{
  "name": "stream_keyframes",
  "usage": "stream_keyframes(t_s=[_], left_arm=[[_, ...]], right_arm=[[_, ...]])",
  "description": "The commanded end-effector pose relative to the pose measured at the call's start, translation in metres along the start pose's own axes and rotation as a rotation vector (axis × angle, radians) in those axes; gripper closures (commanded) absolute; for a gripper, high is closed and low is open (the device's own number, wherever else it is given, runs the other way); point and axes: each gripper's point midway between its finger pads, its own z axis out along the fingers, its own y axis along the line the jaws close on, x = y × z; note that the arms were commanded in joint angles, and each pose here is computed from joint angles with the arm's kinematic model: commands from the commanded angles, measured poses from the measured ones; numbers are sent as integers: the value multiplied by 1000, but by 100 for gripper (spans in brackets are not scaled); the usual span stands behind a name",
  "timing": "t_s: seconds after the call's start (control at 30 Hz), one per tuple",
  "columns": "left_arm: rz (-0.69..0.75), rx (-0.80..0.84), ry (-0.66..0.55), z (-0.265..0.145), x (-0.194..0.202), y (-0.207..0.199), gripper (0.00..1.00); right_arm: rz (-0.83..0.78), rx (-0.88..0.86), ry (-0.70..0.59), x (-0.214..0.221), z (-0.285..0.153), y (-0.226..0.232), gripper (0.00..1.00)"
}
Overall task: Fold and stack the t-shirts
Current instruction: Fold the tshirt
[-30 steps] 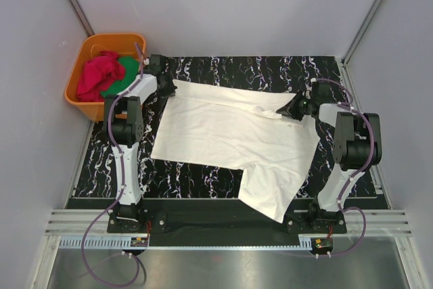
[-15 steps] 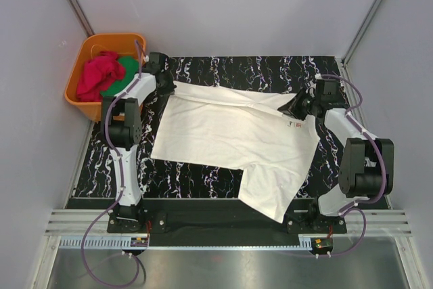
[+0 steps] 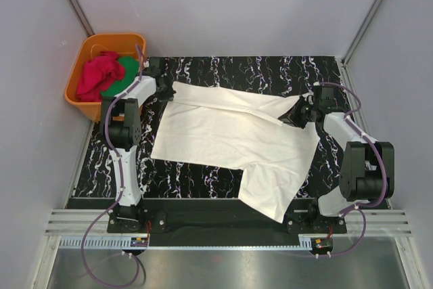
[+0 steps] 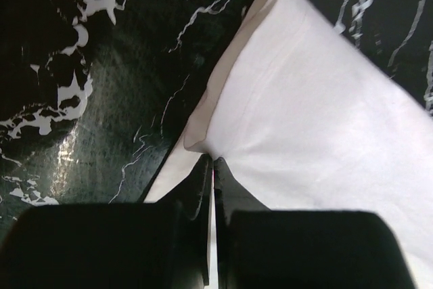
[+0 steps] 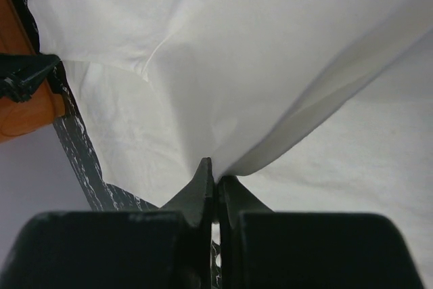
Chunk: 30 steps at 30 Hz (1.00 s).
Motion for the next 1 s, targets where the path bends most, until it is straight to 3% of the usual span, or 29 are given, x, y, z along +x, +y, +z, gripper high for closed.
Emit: stream_keyframes(t_s=[0.0, 0.6, 0.97], left_arm=[[13, -16, -78, -26, -17, 2, 100], [-32, -56, -58, -17, -3, 14, 100], [-45, -50, -44, -13, 2, 14, 100]], right_arm=[[-27, -6, -25, 0, -8, 6, 100], [-37, 81, 25, 16, 7, -9, 100], [-37, 189, -24, 11, 7, -33, 99]])
